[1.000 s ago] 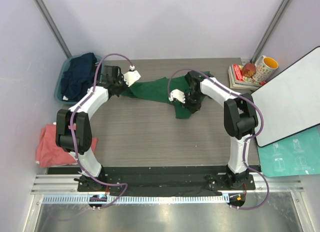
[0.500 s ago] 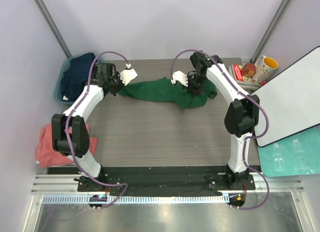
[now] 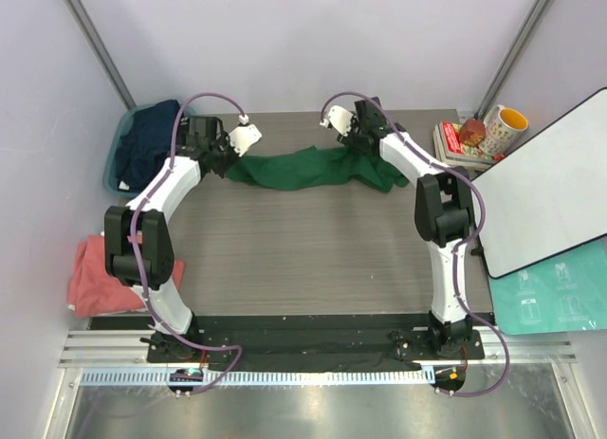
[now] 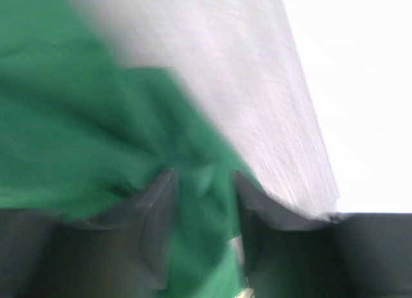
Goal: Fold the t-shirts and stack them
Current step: Flatten out the tshirt
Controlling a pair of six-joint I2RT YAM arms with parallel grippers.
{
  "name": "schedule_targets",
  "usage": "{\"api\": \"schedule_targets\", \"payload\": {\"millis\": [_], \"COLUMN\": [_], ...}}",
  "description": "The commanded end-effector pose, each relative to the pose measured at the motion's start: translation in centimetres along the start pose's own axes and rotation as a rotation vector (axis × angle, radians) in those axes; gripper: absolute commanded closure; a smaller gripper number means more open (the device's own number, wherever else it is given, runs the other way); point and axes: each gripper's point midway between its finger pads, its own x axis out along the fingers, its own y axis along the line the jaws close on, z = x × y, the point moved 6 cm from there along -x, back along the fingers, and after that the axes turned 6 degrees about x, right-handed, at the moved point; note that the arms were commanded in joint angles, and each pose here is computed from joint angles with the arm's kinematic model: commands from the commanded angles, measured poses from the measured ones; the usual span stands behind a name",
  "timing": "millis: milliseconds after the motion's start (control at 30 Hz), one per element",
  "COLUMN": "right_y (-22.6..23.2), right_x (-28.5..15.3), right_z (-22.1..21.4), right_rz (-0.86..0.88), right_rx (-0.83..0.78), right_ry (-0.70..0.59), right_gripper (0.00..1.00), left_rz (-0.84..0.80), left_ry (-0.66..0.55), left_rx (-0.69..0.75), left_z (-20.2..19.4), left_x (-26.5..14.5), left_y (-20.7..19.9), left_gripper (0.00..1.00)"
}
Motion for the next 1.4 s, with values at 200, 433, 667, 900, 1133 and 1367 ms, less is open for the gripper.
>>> {"api": "schedule_targets", "payload": {"millis": [200, 433, 667, 900, 1133, 1367], "right_y": [-6.0, 4.8, 9.1, 8.9, 7.8, 6.3], "right_x": [-3.1, -5.5, -3.7, -0.8, 0.5, -0.6], "right_z": [1.4, 0.3, 1.6, 1.9, 1.3, 2.2], "right_rz": [-0.47, 0.216, 0.317, 0.227, 0.12, 0.088], "right_rx": [0.219, 0.034, 0.113, 0.138, 0.14, 0.13], "right_ry": [-0.039, -0.064, -0.049, -0.026, -0.012, -0.057], "right_gripper": [0.3, 0.34, 0.39, 0.4, 0.41, 0.41], "left_rz": [0.005, 0.001, 0.002, 0.017, 0.018, 0.021], "left_ry": [-0.02, -0.021, -0.018, -0.023, -0.022, -0.016], "left_rx": [-0.014, -0.015, -0.01, -0.005, -0.016, -0.013], "left_z": [0.6, 0.7, 0.8, 1.0, 0.9, 0.9], "left_x": [0.5, 1.1, 1.5, 1.4, 1.5, 1.5], "left_y": [-0.8, -0.9, -0.7, -0.4, -0.6, -0.4], "left_gripper": [1.0, 1.0, 1.0, 1.0, 1.0, 1.0]}}
